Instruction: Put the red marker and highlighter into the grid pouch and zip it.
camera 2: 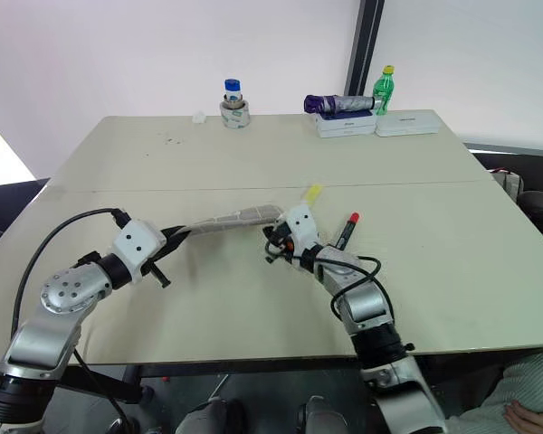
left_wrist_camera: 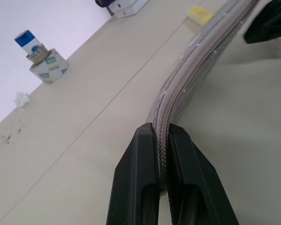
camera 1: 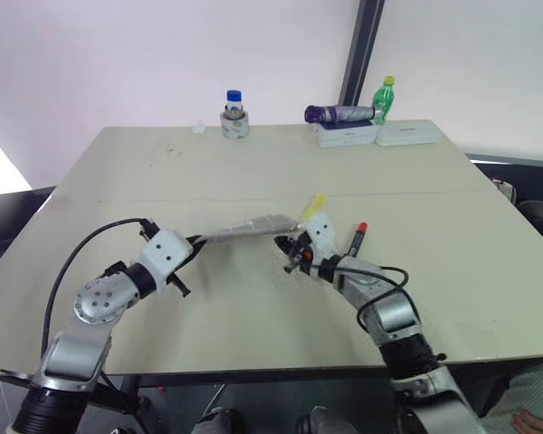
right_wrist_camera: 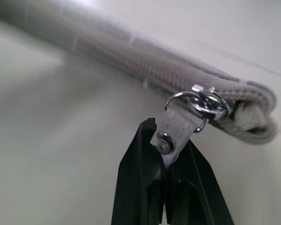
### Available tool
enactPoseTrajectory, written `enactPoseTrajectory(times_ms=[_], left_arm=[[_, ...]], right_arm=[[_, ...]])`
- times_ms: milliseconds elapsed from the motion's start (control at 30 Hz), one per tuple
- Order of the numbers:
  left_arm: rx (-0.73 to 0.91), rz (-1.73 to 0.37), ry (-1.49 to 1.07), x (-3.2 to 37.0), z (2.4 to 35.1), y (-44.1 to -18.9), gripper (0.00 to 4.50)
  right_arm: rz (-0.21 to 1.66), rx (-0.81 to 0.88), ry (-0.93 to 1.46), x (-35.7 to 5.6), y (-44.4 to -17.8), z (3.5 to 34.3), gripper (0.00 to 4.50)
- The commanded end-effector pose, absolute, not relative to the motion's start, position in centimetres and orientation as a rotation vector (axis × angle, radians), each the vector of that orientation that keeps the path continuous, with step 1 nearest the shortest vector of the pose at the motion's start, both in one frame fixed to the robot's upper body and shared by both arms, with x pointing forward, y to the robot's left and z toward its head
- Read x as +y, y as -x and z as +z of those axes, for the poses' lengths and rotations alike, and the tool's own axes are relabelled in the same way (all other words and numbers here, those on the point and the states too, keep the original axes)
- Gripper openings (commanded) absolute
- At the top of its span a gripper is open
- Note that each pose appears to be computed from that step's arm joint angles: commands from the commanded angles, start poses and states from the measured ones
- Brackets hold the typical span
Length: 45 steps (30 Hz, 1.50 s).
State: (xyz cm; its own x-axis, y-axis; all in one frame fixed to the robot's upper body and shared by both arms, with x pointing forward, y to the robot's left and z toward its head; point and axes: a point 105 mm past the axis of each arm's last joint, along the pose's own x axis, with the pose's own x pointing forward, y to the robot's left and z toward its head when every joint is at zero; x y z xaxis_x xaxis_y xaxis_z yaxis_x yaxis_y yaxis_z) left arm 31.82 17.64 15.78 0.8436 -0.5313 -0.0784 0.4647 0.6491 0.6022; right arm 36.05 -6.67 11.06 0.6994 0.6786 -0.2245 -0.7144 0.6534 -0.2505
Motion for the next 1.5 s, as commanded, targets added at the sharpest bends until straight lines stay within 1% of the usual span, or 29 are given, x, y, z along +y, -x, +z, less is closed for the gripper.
enactPoseTrajectory(times_ms=[33, 167, 267, 400, 467, 567, 733, 900, 1033, 1167, 1200, 1267, 1367, 1400, 1500], left_arm=[[-0.161, -0.59, -0.717, 17.0, 16.5, -31.7, 0.0], [-0.165, -0.649, -0.714, 15.7, 15.9, -31.3, 0.0], [-0.174, -0.682, -0.703, 14.6, 15.7, -30.9, 0.0], [-0.178, -0.716, -0.698, 13.8, 15.4, -30.4, 0.0], [-0.169, -0.719, -0.704, 13.7, 15.1, -30.2, 0.0], [-0.151, -0.723, -0.704, 13.6, 14.6, -30.3, 0.0], [-0.132, -0.732, -0.713, 13.5, 14.3, -30.3, 0.0], [-0.117, -0.726, -0.723, 14.2, 14.0, -30.1, 0.0], [-0.121, -0.697, -0.73, 15.2, 14.4, -30.2, 0.0], [-0.121, -0.694, -0.725, 15.1, 14.4, -30.3, 0.0], [-0.124, -0.697, -0.722, 14.9, 14.4, -30.3, 0.0], [-0.124, -0.702, -0.71, 14.5, 14.2, -30.2, 0.0], [-0.12, -0.704, -0.705, 14.3, 14.0, -30.1, 0.0], [-0.119, -0.705, -0.703, 14.3, 14.0, -30.1, 0.0], [-0.118, -0.706, -0.698, 14.1, 13.9, -30.0, 0.0]], right_arm=[[0.838, 0.049, 0.474, -6.1, -35.4, 12.7, 0.02], [0.911, 0.076, 0.562, -4.2, -34.6, 12.1, 0.02], [0.924, 0.078, 0.535, -2.3, -34.5, 11.9, 0.02], [0.912, 0.076, 0.475, -1.3, -34.6, 12.3, 0.02], [0.938, 0.076, 0.462, -0.9, -34.3, 12.4, 0.02], [1.019, 0.013, 0.511, 0.8, -33.4, 13.2, 0.02], [1.054, -0.057, 0.573, 2.3, -33.1, 14.6, 0.02], [1.007, -0.034, 0.618, 0.9, -33.9, 14.2, 0.02], [0.933, -0.009, 0.681, -1.6, -35.4, 13.8, 0.02], [0.938, 0.014, 0.657, -1.8, -35.3, 13.1, 0.02], [0.939, 0.024, 0.631, -1.8, -35.3, 13.0, 0.28], [0.942, 0.041, 0.615, -1.9, -35.1, 12.5, 0.96], [0.939, 0.061, 0.564, -2.0, -34.8, 12.4, 2.43], [0.932, 0.071, 0.54, -2.3, -34.7, 12.5, 2.99], [0.907, 0.12, 0.436, -3.4, -34.4, 12.3, 2.99]])
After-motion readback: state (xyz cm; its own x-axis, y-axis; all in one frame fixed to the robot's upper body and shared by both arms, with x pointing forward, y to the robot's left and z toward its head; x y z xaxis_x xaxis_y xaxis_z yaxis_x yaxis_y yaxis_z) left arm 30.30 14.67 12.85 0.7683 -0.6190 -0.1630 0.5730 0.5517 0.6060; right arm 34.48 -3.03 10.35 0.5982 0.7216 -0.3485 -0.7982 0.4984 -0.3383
